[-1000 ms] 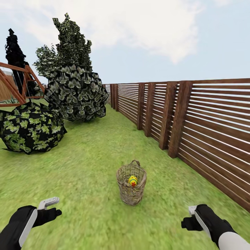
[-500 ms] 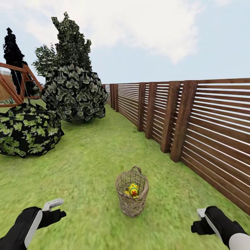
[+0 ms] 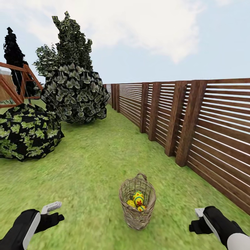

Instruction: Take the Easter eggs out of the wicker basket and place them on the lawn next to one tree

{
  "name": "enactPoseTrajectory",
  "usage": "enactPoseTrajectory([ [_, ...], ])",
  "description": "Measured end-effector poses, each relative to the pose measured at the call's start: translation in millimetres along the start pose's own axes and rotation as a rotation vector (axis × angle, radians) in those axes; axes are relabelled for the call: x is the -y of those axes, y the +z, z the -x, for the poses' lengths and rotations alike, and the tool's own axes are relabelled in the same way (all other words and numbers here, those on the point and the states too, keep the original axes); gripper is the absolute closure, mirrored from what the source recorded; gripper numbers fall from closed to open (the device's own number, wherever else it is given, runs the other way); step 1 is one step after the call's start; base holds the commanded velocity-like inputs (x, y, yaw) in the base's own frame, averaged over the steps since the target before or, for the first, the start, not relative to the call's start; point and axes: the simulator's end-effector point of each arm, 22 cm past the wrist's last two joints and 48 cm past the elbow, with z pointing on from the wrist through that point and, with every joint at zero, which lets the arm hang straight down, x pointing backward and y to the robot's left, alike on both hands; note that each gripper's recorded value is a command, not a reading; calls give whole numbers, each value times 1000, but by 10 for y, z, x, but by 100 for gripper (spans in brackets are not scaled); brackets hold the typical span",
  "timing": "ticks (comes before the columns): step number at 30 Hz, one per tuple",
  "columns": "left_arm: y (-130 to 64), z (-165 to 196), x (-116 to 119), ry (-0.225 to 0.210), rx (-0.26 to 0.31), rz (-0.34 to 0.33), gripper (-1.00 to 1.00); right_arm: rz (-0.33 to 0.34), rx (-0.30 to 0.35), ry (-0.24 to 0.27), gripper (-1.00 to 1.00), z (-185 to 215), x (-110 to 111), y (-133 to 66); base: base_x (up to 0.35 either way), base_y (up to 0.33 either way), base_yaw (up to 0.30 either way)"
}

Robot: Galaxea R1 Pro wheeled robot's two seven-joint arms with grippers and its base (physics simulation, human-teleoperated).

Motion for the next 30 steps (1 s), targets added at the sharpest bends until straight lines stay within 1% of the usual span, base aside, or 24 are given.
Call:
enactPoseTrajectory([
  [3,-28,45,-152,2,5,23,-100,0,-1,-2,-100,-5,-7,4,311,157,133],
  [6,-91,120,-491,3,10,69,-100,-2,1,-2,-100,2,1,0,316,143,56],
  [8,-95,120,-537,0,8,73,-100,-2,2,-2,-100,7,4,-3,322,114,13],
  [11,-84,105,-527,6,4,74,-100,-5,3,-1,-100,10,29,-8,326,91,5],
  [12,-65,80,-477,7,0,68,-100,-7,4,0,-100,11,46,-11,328,78,1],
  [16,-44,45,-442,6,-7,63,-100,-9,4,2,-100,11,61,-14,330,44,1],
  [20,-38,36,-432,6,-8,62,-100,-7,4,2,-100,11,54,-14,332,8,0],
  [26,-2,-15,-311,6,-16,47,-100,-5,4,-1,-100,14,24,-10,334,1,0],
  [30,5,-26,-284,6,-17,44,-100,-4,4,-4,-100,16,8,-7,334,0,0],
])
